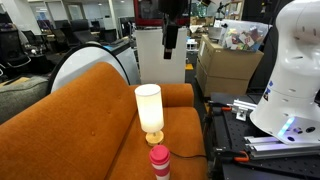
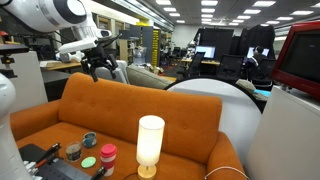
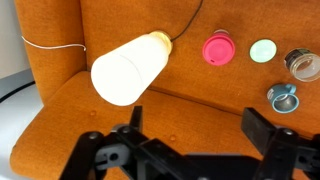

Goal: Put the green lid on the clear bottle

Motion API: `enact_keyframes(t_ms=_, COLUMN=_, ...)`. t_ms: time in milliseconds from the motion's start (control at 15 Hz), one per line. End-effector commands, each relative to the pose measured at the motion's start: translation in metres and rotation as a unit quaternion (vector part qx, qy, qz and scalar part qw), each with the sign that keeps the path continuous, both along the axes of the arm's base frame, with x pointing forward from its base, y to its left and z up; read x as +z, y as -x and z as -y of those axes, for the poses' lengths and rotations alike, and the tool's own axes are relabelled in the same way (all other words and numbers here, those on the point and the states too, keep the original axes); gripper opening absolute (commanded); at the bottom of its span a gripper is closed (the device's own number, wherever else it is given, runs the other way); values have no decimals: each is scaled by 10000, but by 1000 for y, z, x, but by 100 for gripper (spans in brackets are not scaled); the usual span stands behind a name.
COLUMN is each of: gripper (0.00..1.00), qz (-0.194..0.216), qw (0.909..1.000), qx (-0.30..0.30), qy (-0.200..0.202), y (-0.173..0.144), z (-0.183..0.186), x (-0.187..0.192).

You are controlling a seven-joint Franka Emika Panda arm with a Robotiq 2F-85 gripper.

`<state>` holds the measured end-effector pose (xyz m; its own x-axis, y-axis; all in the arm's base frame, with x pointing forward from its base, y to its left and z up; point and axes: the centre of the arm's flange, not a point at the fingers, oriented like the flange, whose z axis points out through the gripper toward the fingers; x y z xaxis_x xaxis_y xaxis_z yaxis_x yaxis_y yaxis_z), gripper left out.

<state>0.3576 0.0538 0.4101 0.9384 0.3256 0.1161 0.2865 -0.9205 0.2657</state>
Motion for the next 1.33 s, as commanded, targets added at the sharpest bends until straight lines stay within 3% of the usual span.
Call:
enact_keyframes(t_ms=0, gripper=100, qz=-85, qw=9990, qx=308, qy=-302, y=-15, z=-16, x=-27)
enact_keyframes(t_ms=267, gripper=100, qz=-567, qw=9935, qx=887, qy=-438, y=-15, z=-52, x=-93)
enact_keyframes(t_ms=533, gripper=100, qz=-910, qw=9881, qx=1217, qy=-229, y=-12, z=-72, x=-140)
enact_keyframes(t_ms=600, gripper=100, qz=-899, qw=9897, qx=1066, qy=-313, y=-1, z=-70, x=-130)
enact_keyframes(t_ms=1267, gripper=100, qz=-1029, qw=9866, qx=1218, qy=-344, y=-10, z=-77, x=-146)
